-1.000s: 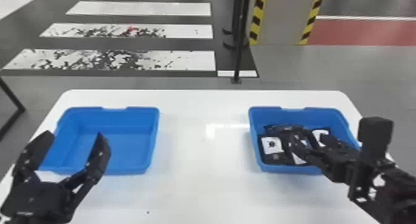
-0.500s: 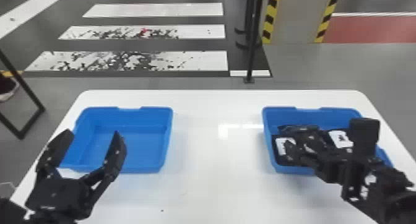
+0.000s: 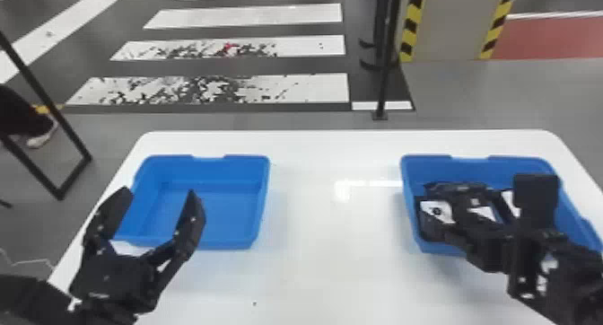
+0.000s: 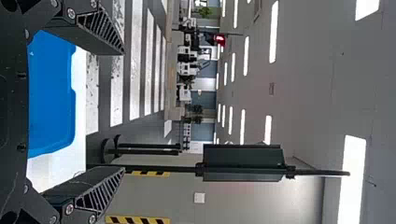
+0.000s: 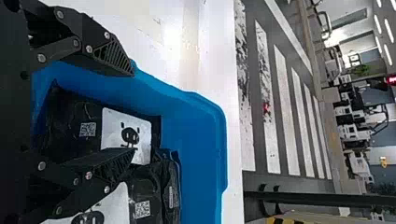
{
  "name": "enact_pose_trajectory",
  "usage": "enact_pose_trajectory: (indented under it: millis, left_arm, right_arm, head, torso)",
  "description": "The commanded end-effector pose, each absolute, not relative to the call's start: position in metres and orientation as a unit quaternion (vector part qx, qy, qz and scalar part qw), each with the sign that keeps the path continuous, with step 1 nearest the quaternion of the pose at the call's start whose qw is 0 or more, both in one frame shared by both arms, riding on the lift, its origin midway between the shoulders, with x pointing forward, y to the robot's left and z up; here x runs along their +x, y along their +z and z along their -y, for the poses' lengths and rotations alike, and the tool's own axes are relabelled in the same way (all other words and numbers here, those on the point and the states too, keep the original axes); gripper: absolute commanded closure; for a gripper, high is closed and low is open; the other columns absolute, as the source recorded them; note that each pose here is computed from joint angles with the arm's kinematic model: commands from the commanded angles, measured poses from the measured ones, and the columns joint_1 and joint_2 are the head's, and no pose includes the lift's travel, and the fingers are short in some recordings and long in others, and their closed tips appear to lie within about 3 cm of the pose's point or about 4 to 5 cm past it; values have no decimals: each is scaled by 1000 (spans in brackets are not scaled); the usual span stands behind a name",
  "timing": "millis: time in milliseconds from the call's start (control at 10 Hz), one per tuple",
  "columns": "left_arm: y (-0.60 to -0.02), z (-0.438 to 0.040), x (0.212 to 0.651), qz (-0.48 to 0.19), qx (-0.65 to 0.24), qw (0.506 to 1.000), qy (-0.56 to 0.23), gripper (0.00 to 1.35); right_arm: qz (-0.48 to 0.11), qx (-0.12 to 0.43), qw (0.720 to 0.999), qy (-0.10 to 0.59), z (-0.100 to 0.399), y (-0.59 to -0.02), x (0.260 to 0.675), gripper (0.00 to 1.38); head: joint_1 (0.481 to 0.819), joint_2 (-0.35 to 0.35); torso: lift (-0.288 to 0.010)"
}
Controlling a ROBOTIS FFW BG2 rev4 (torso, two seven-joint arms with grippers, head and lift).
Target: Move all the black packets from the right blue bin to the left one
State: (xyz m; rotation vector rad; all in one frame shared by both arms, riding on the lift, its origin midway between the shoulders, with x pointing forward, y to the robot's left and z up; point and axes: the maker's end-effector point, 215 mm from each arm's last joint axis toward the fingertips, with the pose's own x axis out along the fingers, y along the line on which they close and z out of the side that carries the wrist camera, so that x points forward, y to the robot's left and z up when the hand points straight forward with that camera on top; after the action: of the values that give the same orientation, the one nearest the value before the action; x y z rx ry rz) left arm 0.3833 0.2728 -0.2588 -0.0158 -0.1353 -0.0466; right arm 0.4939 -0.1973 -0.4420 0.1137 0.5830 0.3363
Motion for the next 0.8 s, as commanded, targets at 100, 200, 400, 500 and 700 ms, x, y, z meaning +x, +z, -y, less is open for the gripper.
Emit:
enact_pose_trajectory:
  millis: [100, 200, 400, 500, 700]
  left_arm:
    - [-258, -273, 384, 69, -8, 997, -23, 159]
    - [-259, -273, 384, 68, -8, 997, -23, 159]
    - [-259, -271, 385, 69, -10, 997, -25, 159]
    - [-260, -271, 386, 69, -9, 997, -26, 159]
    - [-262, -269, 386, 68, -11, 997, -28, 159]
  right_arm:
    - [-302, 52, 939, 158, 200, -445, 491, 501]
    - [-311, 51, 936, 155, 201, -448, 490, 499]
    - [-325, 53, 932, 152, 204, -457, 490, 501]
    - [-334, 52, 929, 149, 206, -462, 489, 501]
    - [-345, 53, 926, 146, 208, -468, 488, 501]
  head:
    - [695, 95]
    - [695, 95]
    - [695, 90]
    - [695, 88]
    - [695, 83]
  torso:
    - [-140]
    - [-140]
    - [-140]
    - [-140]
    - [-140]
